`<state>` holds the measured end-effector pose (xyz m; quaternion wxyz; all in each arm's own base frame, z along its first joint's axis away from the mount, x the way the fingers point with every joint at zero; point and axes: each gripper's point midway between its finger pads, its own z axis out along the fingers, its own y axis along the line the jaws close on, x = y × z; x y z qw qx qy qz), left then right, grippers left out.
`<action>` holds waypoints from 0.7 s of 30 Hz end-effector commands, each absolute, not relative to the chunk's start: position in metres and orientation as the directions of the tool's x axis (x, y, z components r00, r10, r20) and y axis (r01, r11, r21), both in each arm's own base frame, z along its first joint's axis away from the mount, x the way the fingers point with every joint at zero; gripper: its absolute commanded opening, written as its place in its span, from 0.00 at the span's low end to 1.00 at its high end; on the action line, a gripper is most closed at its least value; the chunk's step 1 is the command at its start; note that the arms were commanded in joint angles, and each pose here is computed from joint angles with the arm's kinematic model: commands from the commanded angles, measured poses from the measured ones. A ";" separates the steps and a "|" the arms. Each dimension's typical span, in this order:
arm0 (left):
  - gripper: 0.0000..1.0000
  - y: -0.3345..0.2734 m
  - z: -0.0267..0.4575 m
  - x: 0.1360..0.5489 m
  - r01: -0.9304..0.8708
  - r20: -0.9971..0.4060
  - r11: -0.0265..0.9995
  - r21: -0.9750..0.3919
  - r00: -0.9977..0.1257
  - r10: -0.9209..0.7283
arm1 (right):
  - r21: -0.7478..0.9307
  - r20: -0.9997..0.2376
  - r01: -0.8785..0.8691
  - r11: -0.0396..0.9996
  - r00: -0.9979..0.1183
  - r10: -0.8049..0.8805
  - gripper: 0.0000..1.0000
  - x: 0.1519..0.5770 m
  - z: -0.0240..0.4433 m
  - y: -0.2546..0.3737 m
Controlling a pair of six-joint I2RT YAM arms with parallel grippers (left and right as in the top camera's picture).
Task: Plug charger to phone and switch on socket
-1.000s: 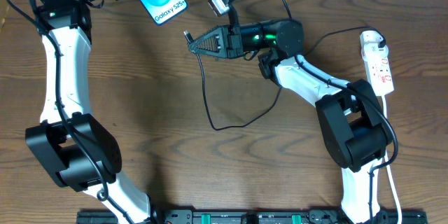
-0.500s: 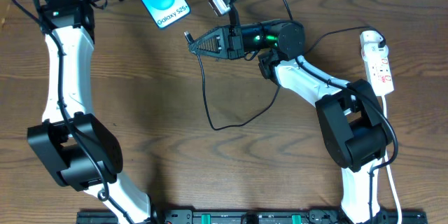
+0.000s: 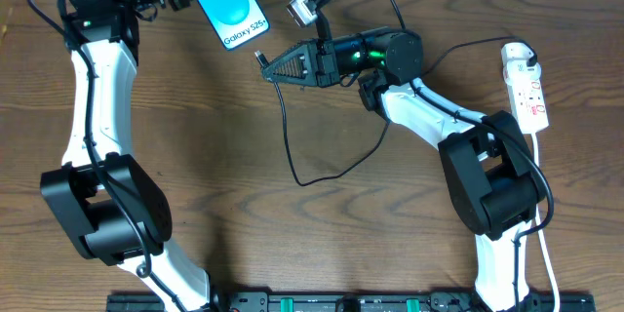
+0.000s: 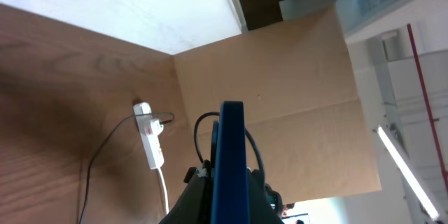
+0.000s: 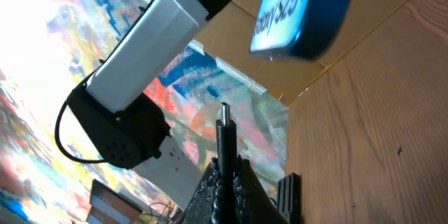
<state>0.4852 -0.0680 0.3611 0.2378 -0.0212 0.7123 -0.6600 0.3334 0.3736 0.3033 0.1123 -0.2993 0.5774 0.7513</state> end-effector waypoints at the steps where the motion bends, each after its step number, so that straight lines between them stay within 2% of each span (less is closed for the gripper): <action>1: 0.07 -0.068 0.365 0.481 0.303 -0.329 0.130 -0.944 -0.884 -0.332 | 0.785 -0.600 -0.531 -0.320 -0.780 -0.178 0.02 0.329 0.307 0.376; 21: 0.07 -0.069 0.365 0.475 0.338 -0.361 0.127 -0.933 -0.884 -0.298 | 0.812 -0.569 -0.502 -0.296 -0.793 -0.216 0.02 0.329 0.296 0.383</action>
